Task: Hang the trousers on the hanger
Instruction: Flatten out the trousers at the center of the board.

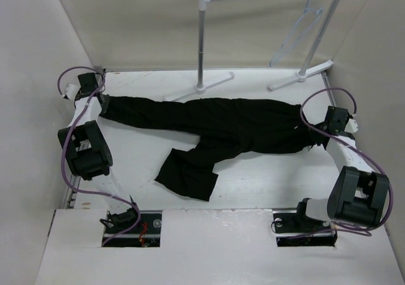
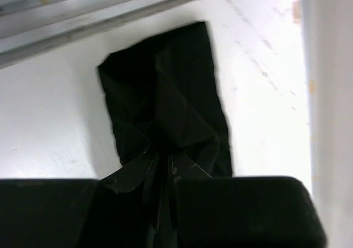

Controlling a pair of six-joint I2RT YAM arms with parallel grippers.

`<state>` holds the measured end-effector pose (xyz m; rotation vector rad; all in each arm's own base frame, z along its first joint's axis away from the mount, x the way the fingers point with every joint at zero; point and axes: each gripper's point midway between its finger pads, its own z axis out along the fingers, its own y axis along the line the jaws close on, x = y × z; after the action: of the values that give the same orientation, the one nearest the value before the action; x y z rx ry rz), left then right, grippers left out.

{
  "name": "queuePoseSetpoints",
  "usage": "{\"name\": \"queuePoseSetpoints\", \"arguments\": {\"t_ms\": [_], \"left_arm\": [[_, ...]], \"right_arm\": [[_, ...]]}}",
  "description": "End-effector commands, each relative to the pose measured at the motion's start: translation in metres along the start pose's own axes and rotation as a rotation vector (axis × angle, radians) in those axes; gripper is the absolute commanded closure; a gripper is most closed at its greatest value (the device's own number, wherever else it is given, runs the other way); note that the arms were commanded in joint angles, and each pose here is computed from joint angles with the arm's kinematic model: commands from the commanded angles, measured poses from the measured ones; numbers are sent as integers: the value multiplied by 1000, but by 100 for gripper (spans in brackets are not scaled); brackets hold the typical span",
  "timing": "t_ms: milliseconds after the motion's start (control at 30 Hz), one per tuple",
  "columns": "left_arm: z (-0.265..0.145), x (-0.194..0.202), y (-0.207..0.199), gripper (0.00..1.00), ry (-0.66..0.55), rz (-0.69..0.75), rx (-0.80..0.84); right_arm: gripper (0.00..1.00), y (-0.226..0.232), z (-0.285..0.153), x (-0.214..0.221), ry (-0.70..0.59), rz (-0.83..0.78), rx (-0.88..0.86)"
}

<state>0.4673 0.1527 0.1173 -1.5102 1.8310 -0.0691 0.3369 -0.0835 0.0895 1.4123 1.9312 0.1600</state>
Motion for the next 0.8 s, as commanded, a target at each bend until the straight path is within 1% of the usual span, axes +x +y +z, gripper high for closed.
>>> {"name": "queuePoseSetpoints", "arguments": {"t_ms": [0, 67, 100, 167, 200, 233, 267, 367, 400, 433, 500, 533, 600, 667, 700, 733, 767], "left_arm": [[6, -9, 36, 95, -14, 29, -138], [9, -15, 42, 92, -28, 33, -177], [9, -20, 37, 92, -32, 35, -173], [5, -29, 23, 88, -45, 65, -141], [2, -32, 18, 84, -51, 73, -127], [-3, -29, 12, 76, -46, 90, -107], [-11, -24, 8, 69, -37, 103, -92], [-39, -11, 24, 52, -43, 93, -103], [-51, -7, 34, 48, -53, 79, -111], [-63, -2, 42, 47, -64, 67, -114], [-90, 16, 56, 47, -68, 87, -103], [-102, 27, 60, 48, -58, 108, -91], [-133, 64, 75, 51, -7, 181, -58], [-164, 111, 101, 56, 74, 285, -34], [-174, 126, 114, 57, 106, 318, -38], [-187, 143, 132, 57, 144, 352, -44], [-197, 155, 153, 57, 178, 372, -64]], "right_arm": [[97, 19, -8, -27, -84, 42, -46], [97, 19, -8, -28, -85, 56, -44], [97, 21, -9, -29, -85, 67, -49], [93, 28, -12, -34, -96, 78, -61], [88, 32, -13, -38, -100, 82, -65], [80, 37, -15, -38, -100, 81, -72], [70, 42, -18, -35, -94, 79, -80], [44, 50, -34, -32, -109, 62, -109], [36, 52, -41, -31, -119, 55, -125], [31, 53, -48, -32, -133, 52, -139], [25, 56, -61, -33, -147, 47, -168], [23, 59, -70, -33, -156, 40, -185], [21, 68, -86, -28, -155, 13, -225], [22, 76, -104, -18, -145, -16, -278], [23, 77, -110, -12, -138, -39, -299], [27, 78, -119, -2, -123, -65, -327], [38, 79, -125, 9, -100, -94, -352]]}}
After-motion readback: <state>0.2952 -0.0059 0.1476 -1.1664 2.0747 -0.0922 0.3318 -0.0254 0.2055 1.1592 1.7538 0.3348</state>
